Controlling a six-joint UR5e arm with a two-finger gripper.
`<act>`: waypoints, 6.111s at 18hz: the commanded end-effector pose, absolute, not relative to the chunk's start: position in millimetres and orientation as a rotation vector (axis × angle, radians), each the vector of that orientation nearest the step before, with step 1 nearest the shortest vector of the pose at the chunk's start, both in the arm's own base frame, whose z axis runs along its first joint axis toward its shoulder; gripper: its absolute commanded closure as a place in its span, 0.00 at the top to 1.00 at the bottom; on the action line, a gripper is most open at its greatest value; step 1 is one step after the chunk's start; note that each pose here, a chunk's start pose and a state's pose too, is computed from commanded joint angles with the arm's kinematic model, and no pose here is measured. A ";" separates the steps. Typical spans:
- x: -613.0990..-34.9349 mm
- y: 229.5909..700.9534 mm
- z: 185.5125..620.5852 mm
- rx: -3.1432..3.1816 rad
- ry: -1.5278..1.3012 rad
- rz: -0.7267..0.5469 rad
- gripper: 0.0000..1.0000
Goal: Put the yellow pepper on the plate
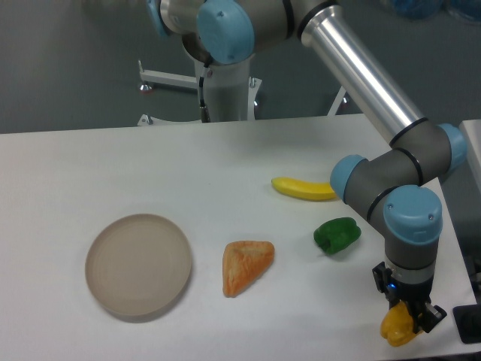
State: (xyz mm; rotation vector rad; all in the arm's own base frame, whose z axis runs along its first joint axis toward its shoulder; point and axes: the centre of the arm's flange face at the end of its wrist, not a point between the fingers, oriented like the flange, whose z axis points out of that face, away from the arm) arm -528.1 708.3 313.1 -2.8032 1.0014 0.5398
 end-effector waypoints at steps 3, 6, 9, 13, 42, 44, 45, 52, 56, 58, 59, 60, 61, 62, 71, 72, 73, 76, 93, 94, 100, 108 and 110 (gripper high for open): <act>-524.0 709.8 311.0 -2.806 1.002 0.531 0.52; -520.8 710.4 316.6 -2.805 0.988 0.535 0.52; -511.0 714.7 320.5 -2.804 0.997 0.538 0.52; -494.2 714.3 331.3 -2.820 0.936 0.518 0.52; -58.2 731.5 321.8 -3.142 0.258 0.101 0.53; -47.1 735.7 306.2 -3.156 0.287 0.100 0.53; -43.3 737.6 300.4 -3.162 0.297 0.102 0.53; -20.9 742.1 276.3 -3.192 0.345 0.117 0.53; -19.6 742.2 273.4 -3.195 0.348 0.112 0.53; -15.3 742.9 271.9 -3.196 0.358 0.114 0.53; -15.1 742.6 271.1 -3.197 0.358 0.111 0.53; -15.1 742.8 272.9 -3.194 0.358 0.113 0.53; -14.0 742.5 272.3 -3.195 0.361 0.112 0.53; -14.0 743.0 271.8 -3.195 0.361 0.112 0.53; -14.9 742.3 280.5 -3.181 0.363 0.116 0.96; -14.9 742.3 283.5 -3.175 0.381 0.117 0.99; -15.8 741.7 288.5 -3.169 0.378 0.117 0.99; -25.2 738.7 307.7 -3.146 0.364 0.126 0.99; -243.3 703.7 367.2 -3.021 0.747 0.212 0.99; -256.1 701.2 368.0 -3.011 0.768 0.222 0.99; -302.9 692.6 365.0 -2.960 0.821 0.295 0.99; -311.8 693.6 360.1 -2.945 0.821 0.320 1.00; -312.2 693.9 358.7 -2.945 0.821 0.323 1.00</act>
